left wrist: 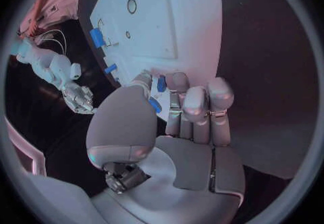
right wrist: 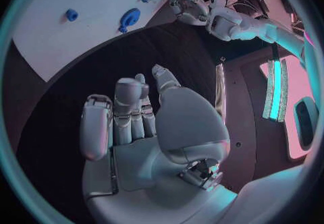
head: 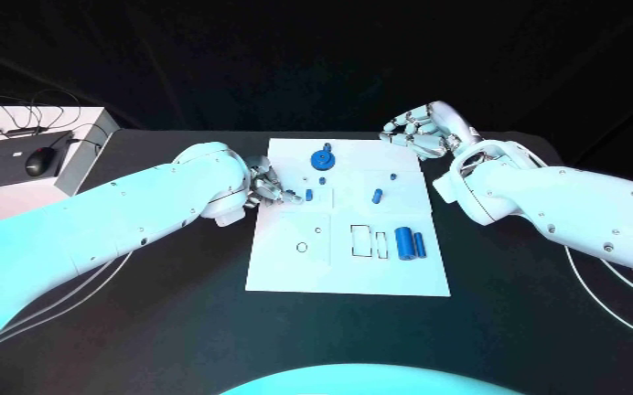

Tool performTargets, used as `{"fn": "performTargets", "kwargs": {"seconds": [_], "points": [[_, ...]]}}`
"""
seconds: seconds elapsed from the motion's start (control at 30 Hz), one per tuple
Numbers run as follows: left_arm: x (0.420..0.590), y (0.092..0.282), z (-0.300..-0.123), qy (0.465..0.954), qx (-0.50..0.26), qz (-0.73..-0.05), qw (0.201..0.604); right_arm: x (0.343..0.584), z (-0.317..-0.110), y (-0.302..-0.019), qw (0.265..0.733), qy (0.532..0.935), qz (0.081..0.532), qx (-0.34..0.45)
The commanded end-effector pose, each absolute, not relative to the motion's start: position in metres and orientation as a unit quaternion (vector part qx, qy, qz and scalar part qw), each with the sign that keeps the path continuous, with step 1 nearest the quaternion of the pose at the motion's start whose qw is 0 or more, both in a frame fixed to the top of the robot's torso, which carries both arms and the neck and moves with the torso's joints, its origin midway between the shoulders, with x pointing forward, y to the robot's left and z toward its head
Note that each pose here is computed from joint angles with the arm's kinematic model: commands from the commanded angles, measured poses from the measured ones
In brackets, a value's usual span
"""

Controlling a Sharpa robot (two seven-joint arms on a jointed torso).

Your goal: Assemble the parts on the task board

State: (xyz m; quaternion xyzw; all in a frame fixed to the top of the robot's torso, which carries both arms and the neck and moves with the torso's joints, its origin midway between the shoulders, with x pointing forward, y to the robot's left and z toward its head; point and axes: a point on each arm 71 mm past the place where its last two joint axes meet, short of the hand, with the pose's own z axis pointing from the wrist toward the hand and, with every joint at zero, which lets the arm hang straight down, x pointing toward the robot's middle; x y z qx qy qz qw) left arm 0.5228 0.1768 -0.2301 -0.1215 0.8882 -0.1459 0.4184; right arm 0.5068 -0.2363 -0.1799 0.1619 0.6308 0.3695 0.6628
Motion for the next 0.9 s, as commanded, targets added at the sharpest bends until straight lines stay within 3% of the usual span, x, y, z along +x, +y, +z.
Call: {"fn": "performTargets", "kwargs": {"seconds": [0.03, 0.9], "points": [[0.5225, 0.1753, -0.2282, 0.885, -0.127, -0.156, 0.421, 0.5064, -0.1798, -0.2353, 0.662, 0.632, 0.372, 0.155], [0.5265, 0.1767, -0.2218, 0.869, -0.150, -0.185, 0.434, 0.5064, -0.1803, -0.2358, 0.662, 0.633, 0.371, 0.155]]}}
